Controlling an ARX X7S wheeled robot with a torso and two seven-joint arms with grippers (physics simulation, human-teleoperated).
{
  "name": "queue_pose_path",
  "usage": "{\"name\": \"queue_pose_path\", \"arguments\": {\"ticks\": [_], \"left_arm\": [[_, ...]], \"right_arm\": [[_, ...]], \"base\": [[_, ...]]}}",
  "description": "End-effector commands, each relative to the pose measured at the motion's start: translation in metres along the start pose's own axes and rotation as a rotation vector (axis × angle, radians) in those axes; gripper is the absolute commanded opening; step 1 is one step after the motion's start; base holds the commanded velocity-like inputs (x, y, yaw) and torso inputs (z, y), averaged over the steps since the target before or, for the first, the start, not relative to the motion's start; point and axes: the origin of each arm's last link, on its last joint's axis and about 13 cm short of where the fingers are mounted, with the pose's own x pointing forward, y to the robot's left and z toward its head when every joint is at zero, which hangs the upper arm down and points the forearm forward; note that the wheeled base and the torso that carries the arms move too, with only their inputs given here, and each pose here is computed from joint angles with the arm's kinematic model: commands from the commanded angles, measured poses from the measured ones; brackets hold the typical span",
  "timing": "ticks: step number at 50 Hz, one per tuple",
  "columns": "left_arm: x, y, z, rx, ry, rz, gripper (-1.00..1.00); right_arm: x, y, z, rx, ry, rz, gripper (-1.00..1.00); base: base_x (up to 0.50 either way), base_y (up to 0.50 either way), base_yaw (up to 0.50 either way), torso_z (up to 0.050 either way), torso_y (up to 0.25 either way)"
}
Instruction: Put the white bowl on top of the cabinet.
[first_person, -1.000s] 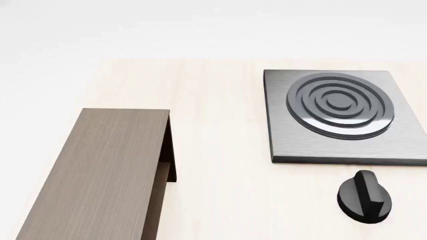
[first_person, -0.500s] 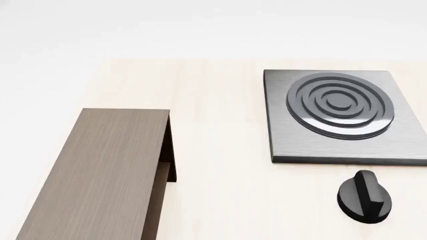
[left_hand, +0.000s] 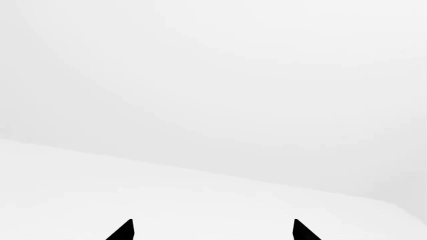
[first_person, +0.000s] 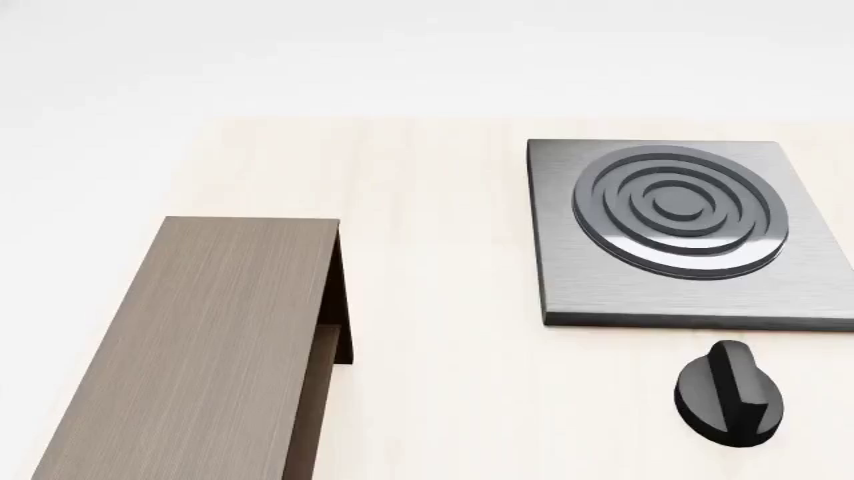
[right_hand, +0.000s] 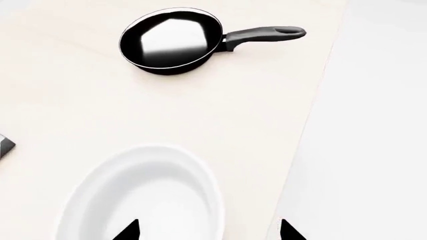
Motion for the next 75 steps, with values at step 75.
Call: {"name": "queue_pose_path", "arguments": {"ticks": [75], "left_arm": [[0.000,-0.002,-0.001,0.012,0.001,-0.005,1.00]], "right_arm": [[0.057,0.004,-0.045,-0.066,0.260,0.005,1.00]], "base": [[0.00,0.00,0.00,0.000,0.000]]}}
